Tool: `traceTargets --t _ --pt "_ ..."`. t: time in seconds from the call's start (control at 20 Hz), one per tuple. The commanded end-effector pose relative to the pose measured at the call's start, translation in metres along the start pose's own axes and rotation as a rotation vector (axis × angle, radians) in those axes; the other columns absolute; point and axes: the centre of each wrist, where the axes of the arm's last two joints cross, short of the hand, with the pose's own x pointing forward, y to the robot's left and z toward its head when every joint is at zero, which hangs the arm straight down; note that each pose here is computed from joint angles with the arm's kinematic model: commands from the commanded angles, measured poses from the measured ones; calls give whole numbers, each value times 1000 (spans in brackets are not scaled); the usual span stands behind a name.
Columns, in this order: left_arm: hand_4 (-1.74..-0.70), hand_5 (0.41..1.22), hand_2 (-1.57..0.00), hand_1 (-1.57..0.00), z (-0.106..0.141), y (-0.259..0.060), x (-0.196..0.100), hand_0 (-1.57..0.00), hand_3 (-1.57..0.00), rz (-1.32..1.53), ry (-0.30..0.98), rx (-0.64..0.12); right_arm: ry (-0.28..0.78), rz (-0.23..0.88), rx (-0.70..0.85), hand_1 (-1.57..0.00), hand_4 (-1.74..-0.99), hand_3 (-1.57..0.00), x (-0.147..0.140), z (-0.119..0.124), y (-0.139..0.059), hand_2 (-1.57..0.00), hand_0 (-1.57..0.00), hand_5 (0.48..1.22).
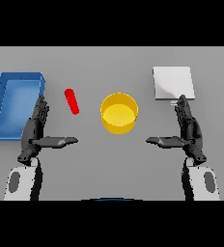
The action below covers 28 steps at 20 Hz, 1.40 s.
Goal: Pick up the red beaker and tilt it to pour out 1 green nut into yellow bowl. Pick up the yellow bowl and place it on the metallic measuring scale.
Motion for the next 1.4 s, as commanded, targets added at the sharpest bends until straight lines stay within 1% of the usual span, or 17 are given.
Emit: traceTargets --t 0.0,0.25,0.3,0.35,0.4,0.45,0.5,0.55,0.6,0.65,0.75,0.85,0.95,1.05,1.2,1.25,1.35 --pt "-1151 599 1 1 0 0 0 1 1 0 -1 1 0 -1 0 1 -1167 1 0 0 1 1 1 599" --pt "-1151 599 1 1 1 1 -1 1 1 1 -1 1 3 -2 1 1 -1167 1 0 -1 7 1 1 599" --pt "-1151 599 1 1 12 5 3 1 1 -60 -34 -23 -77 157 0 1 -1167 1 2 6 6 1 1 599" --pt "-1156 599 1 1 20 8 7 1 1 -101 -43 -38 -115 242 8 1 -1163 1 2 15 8 1 1 595" --pt "-1158 599 1 1 24 5 11 1 1 -121 -41 -54 -131 293 6 1 -1162 1 4 17 12 1 1 594" --pt "-1161 599 1 1 27 6 15 1 1 -133 -32 -64 -121 327 -2 1 -1160 1 4 21 9 1 1 591" --pt "-1163 599 1 1 27 4 15 1 1 -145 -11 -68 -113 342 1 1 -1159 1 4 23 9 1 1 590" --pt "-1163 600 1 1 29 5 16 1 1 -157 -4 -69 -120 349 8 1 -1162 1 5 27 9 1 1 591" --pt "-1164 602 1 1 32 6 19 1 1 -163 -17 -75 -105 333 13 1 -1173 1 4 25 15 1 1 593" --pt "-1164 603 1 1 28 1 17 1 1 -170 1 -80 -108 328 6 1 -1183 1 6 26 14 1 1 596" --pt "-1159 602 1 1 27 3 13 1 1 -198 14 -84 -111 310 12 1 -1199 1 6 28 13 1 1 603" --pt "-1170 605 1 1 15 -6 10 1 1 -205 15 -98 -113 290 24 1 -1224 1 7 26 14 1 1 611" --pt "-1208 615 1 1 4 -12 0 1 1 -214 13 -113 -122 314 24 1 -1236 1 8 26 11 1 1 623" --pt "-1222 626 1 1 -9 -18 -5 1 1 -232 16 -113 -139 296 35 1 -1256 1 7 29 12 1 1 631" --pt "-1240 641 1 1 -30 -19 -8 1 1 -244 33 -106 -124 280 31 1 -1273 1 9 29 7 1 1 632" --pt "-1248 650 1 1 -35 -19 -10 1 1 -249 36 -109 -131 280 33 1 -1280 1 11 27 10 1 1 634" --pt "-1262 668 1 1 -45 -21 -15 1 1 -249 23 -108 -140 291 31 1 -1278 1 12 28 7 1 1 634"
